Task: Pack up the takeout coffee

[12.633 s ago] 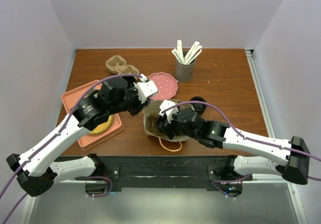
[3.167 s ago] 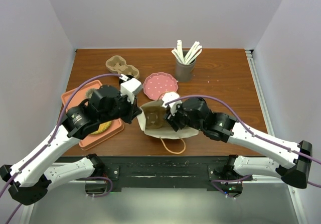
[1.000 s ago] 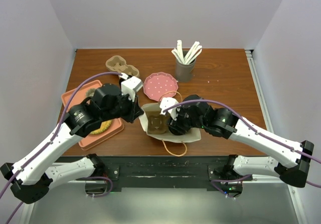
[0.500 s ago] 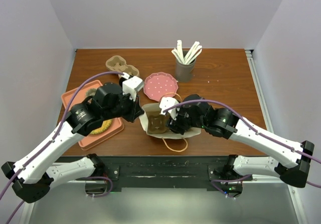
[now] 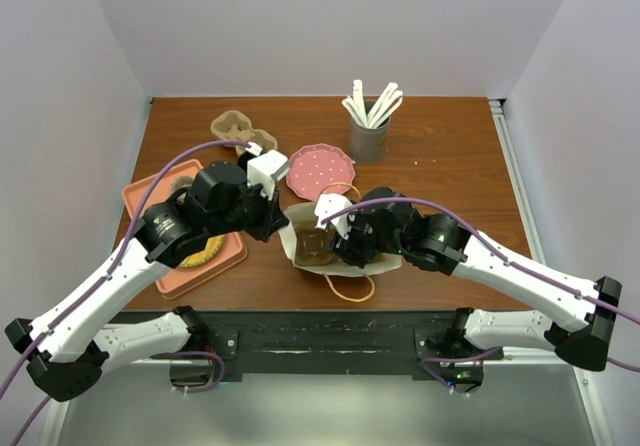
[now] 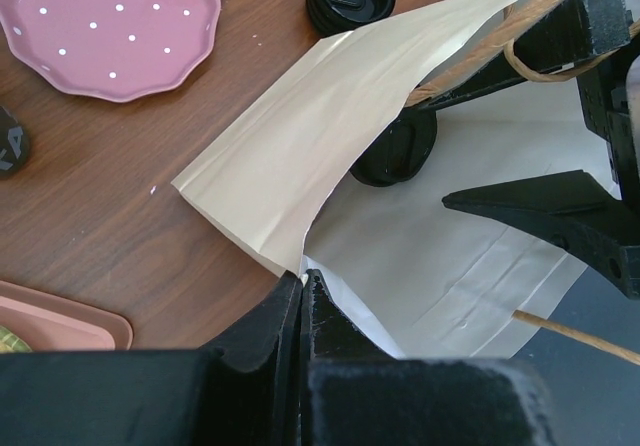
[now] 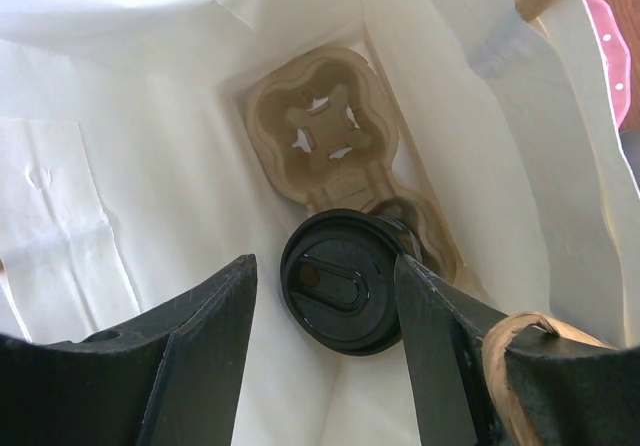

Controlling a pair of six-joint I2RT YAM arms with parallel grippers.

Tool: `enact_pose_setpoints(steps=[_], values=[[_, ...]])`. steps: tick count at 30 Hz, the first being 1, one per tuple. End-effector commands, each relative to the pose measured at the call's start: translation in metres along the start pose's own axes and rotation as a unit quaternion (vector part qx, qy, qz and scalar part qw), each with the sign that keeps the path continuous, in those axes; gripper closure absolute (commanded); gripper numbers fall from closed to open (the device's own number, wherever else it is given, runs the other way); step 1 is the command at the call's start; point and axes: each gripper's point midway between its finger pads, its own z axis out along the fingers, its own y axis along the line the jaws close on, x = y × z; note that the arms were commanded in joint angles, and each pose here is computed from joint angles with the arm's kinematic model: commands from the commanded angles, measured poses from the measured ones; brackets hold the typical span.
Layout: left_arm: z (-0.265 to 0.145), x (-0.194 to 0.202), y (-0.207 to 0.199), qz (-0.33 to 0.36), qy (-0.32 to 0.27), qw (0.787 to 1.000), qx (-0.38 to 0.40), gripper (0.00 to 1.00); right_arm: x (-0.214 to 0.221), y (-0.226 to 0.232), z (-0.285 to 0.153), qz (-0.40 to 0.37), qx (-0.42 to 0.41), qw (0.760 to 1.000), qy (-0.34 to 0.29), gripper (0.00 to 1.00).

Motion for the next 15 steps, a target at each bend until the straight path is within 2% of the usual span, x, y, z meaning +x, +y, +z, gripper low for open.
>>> enact_pose_setpoints(steps=[1, 8, 12, 15], values=[[-0.007, -0.027, -0.006, 0.012, -0.039, 0.999, 0.012, 0.96, -0.023, -0.007, -0.009, -0.010, 0.008, 0.999, -0.038, 0.37], [-0.008, -0.032, -0.005, 0.005, -0.043, 0.999, 0.011, 0.96, -0.034, -0.009, -0.019, -0.017, 0.012, 0.998, -0.065, 0.29], [-0.007, -0.034, -0.005, 0.003, -0.043, 0.999, 0.014, 0.96, -0.035, -0.009, -0.020, -0.024, 0.009, 0.998, -0.064, 0.31], [-0.009, -0.040, -0.007, 0.000, -0.052, 0.998, 0.018, 0.96, -0.026, -0.005, -0.015, -0.026, -0.002, 0.999, -0.036, 0.32]])
